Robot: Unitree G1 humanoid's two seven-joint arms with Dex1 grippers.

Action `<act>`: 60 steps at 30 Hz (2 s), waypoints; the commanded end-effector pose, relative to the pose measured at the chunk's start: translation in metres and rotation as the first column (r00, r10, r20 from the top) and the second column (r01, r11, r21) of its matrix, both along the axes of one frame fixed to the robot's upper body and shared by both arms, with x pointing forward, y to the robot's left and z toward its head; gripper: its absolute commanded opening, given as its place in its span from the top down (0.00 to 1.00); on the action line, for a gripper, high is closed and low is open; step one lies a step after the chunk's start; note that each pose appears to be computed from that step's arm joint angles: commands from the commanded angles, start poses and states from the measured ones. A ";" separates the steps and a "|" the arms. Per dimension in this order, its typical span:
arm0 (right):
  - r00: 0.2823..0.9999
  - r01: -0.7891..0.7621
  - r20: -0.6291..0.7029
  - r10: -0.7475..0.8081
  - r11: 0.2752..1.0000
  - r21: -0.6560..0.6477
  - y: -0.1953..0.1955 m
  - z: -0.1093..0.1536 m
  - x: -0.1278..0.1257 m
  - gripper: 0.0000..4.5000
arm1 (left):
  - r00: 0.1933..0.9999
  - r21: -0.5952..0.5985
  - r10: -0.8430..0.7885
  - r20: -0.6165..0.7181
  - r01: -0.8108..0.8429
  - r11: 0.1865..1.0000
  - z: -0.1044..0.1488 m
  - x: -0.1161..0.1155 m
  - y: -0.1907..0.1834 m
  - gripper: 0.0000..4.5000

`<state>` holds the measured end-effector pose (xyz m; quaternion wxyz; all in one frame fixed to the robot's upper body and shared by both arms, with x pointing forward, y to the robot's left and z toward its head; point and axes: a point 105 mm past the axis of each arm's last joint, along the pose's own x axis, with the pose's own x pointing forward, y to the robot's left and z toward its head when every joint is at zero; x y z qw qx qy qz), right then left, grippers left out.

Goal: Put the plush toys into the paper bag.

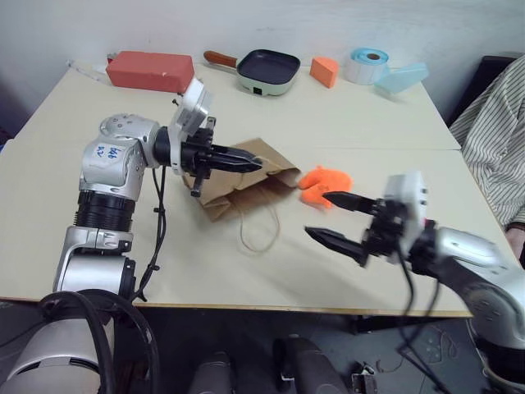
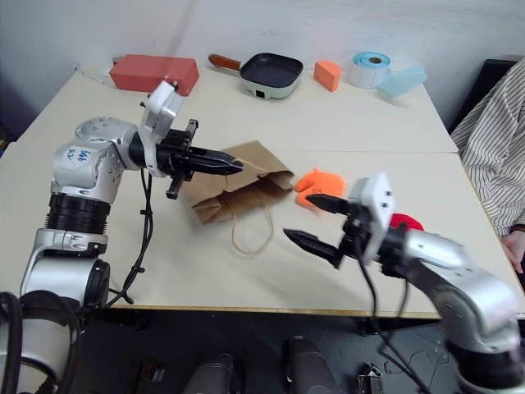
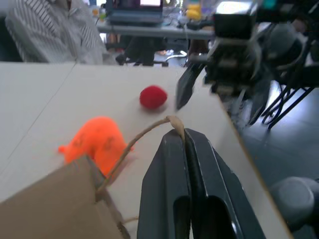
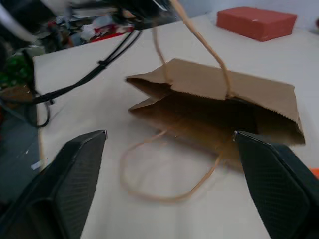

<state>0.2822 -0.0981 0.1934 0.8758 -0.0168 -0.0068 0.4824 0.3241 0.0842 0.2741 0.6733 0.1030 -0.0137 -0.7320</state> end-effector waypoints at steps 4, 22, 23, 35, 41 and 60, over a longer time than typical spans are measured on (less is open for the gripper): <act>0.999 0.008 0.044 -0.006 0.998 -0.058 0.033 -0.014 0.026 0.61 | 1.000 -0.071 0.026 0.004 -0.026 0.997 0.012 -0.013 -0.010 1.00; 0.923 0.148 0.384 0.013 0.910 -0.387 0.067 -0.033 0.074 1.00 | 0.979 -0.292 0.124 -0.159 -0.167 0.942 0.048 -0.009 -0.020 1.00; 0.914 0.148 0.404 0.040 0.894 -0.423 0.070 -0.036 0.076 1.00 | 0.978 -0.306 0.121 -0.171 -0.169 0.937 0.051 -0.009 -0.020 1.00; 0.887 -0.157 0.196 0.418 0.672 -0.724 0.078 -0.067 0.074 1.00 | 0.987 -0.317 0.038 -0.155 -0.086 0.945 0.055 -0.028 -0.029 1.00; 0.868 -0.442 -0.110 0.484 0.652 -0.616 0.088 -0.070 0.068 1.00 | 0.992 -0.248 -0.021 -0.123 -0.010 0.969 0.037 -0.042 -0.036 1.00; 0.962 -0.174 -0.259 0.085 0.923 -0.343 0.135 -0.093 0.098 1.00 | 0.993 -0.327 0.068 -0.099 -0.097 0.940 0.049 -0.031 -0.029 1.00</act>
